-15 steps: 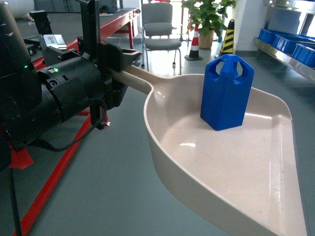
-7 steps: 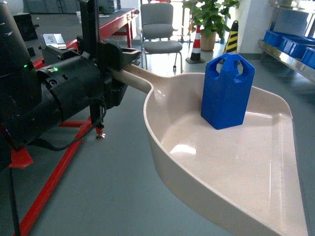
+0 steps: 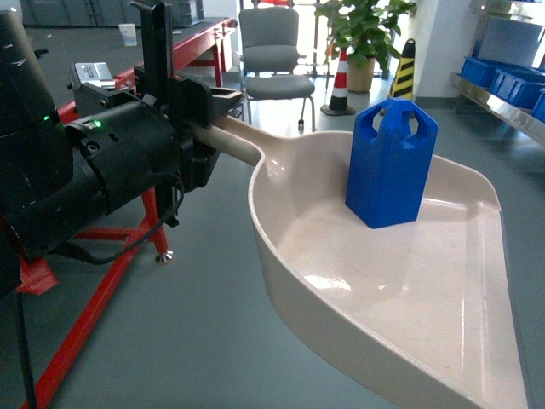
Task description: Place part in tray to right shelf
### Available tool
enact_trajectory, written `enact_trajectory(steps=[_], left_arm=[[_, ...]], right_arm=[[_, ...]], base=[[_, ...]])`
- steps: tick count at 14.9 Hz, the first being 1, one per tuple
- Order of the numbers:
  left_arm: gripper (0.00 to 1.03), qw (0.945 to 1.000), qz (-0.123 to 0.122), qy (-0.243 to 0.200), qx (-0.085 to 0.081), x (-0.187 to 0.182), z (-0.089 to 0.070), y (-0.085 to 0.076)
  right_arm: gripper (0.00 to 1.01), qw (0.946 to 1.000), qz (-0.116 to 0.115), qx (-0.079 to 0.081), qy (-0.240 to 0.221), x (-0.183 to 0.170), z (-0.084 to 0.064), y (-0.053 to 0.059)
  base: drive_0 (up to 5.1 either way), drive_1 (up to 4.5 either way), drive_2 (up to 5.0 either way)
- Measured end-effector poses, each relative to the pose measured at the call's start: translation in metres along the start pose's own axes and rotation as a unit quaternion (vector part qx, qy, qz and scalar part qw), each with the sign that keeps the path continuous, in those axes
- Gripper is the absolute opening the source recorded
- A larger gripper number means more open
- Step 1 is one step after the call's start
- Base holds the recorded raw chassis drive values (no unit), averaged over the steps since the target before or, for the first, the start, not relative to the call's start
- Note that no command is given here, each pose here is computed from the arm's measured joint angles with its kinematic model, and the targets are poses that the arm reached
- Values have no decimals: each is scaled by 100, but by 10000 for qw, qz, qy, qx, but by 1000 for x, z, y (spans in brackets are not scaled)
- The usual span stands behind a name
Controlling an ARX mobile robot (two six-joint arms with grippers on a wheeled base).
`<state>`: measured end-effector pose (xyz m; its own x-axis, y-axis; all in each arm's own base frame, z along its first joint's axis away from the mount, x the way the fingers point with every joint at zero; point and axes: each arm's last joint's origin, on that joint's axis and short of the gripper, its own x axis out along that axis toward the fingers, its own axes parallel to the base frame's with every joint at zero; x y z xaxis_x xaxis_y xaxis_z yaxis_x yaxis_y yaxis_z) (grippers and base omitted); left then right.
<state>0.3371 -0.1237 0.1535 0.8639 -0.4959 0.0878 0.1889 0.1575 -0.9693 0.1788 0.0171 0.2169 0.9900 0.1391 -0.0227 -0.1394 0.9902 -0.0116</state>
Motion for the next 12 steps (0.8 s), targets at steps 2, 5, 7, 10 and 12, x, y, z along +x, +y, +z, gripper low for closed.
enact_trajectory(steps=[2,5,7,10,12], left_arm=[[12,10000,-18,-4,3,0,0,0],[12,10000,-38,-12,7,0,0,-1],[12,10000,-3,-3,3,0,0,0],[12,10000,-8,0,5,0,0,0],[12,10000,-8,-15,6,0,0,0]], right_arm=[[98,10000,-9,1,8,0,0,0],[98,10000,-15,0,4,0,0,0],[98,10000,-2,0,-6,0,0,0],[98,10000,-4,3,11,0,0,0],[98,10000,0,0,10,0,0,0]], base=[[0,430,-430],[0,430,-431],[0,432,-433],[-6,427,-440],[-7,425,-440]])
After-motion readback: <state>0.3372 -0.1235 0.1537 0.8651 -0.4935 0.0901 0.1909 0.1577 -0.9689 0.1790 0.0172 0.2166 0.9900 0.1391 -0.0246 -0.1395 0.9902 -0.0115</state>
